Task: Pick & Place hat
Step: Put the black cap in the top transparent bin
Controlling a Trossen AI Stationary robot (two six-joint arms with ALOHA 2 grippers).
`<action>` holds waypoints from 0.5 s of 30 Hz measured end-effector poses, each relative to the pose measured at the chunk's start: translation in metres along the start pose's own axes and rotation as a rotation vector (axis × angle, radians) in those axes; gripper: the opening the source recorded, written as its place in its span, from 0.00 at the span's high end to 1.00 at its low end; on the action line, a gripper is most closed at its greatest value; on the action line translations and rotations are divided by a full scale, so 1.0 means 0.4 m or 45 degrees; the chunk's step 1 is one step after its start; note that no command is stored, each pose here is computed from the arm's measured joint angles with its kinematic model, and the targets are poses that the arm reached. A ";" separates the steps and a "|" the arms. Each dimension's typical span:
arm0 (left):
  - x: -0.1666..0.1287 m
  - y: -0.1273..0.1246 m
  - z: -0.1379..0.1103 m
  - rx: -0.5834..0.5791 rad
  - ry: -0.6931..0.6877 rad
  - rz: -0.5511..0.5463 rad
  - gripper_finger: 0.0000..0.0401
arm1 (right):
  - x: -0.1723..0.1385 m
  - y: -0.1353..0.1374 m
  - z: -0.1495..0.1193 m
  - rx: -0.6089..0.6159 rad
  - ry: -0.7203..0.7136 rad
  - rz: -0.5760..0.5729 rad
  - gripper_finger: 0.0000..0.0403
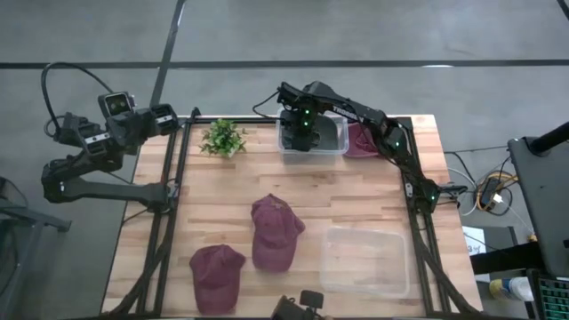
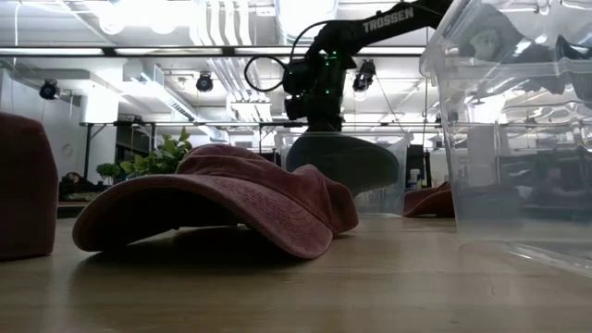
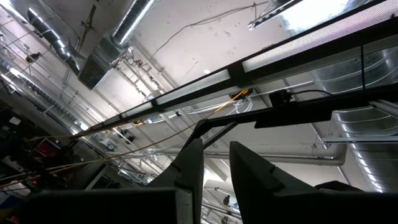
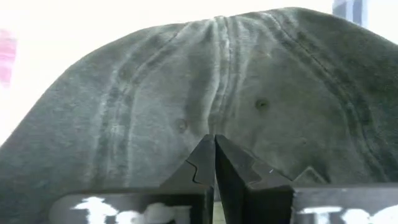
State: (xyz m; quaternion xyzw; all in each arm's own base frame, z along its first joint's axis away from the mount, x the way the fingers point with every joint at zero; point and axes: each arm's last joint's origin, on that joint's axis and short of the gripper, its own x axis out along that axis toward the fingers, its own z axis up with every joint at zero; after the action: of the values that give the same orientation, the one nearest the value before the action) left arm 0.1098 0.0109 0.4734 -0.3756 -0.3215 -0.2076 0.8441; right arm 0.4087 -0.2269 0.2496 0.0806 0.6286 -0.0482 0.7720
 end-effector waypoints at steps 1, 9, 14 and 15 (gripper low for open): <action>0.000 0.000 0.000 0.000 0.000 0.000 0.82 | 0.006 0.000 -0.001 0.002 0.002 0.014 0.98; 0.000 0.000 0.000 0.001 0.000 0.000 0.82 | 0.090 0.000 -0.026 0.043 0.094 0.072 0.98; 0.000 0.000 0.000 0.005 0.000 0.000 0.82 | 0.124 0.001 -0.034 0.051 0.077 0.139 0.98; 0.000 0.000 0.000 0.005 0.000 0.000 0.82 | 0.129 0.002 -0.036 0.051 0.074 0.143 0.98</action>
State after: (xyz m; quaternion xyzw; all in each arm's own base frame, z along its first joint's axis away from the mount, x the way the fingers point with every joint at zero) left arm 0.1098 0.0109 0.4734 -0.3738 -0.3219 -0.2071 0.8449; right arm 0.4057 -0.2222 0.1962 0.1327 0.6442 -0.0150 0.7531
